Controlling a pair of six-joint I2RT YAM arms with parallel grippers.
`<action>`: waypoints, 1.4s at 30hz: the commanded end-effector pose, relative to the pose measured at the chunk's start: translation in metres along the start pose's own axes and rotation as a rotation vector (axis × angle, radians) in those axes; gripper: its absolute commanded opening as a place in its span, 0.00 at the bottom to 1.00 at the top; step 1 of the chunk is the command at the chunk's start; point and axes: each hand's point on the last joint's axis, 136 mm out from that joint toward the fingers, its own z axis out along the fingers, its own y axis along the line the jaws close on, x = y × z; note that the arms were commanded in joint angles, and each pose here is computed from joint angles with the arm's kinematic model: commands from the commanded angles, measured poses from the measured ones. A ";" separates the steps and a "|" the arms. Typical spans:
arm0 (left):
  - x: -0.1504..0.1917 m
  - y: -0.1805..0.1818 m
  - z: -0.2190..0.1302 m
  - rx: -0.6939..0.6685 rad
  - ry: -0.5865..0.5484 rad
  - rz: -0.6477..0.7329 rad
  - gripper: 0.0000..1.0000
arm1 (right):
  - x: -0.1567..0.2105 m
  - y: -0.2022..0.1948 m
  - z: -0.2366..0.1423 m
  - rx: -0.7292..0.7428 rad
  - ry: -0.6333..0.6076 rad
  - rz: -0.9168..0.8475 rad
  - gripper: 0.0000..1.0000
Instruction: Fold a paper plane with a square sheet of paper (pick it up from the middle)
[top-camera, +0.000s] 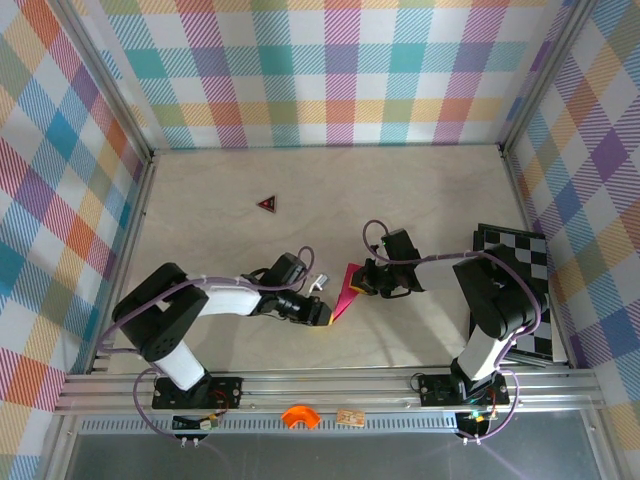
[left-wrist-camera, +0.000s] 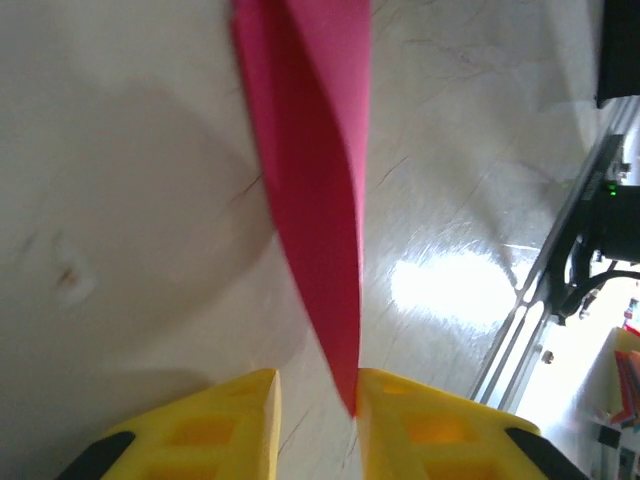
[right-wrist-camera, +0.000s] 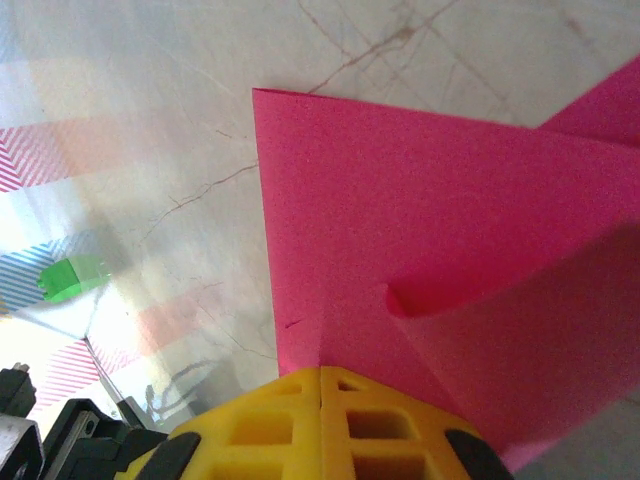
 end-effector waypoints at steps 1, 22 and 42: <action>0.003 0.001 -0.014 -0.050 -0.018 -0.003 0.28 | 0.015 -0.052 0.005 0.187 0.024 0.086 0.03; -0.061 -0.045 0.025 0.139 0.024 0.039 0.00 | 0.016 -0.053 0.005 0.190 0.025 0.092 0.03; 0.023 0.019 0.028 -0.050 0.188 -0.050 0.00 | 0.019 -0.062 0.006 0.223 0.036 0.103 0.03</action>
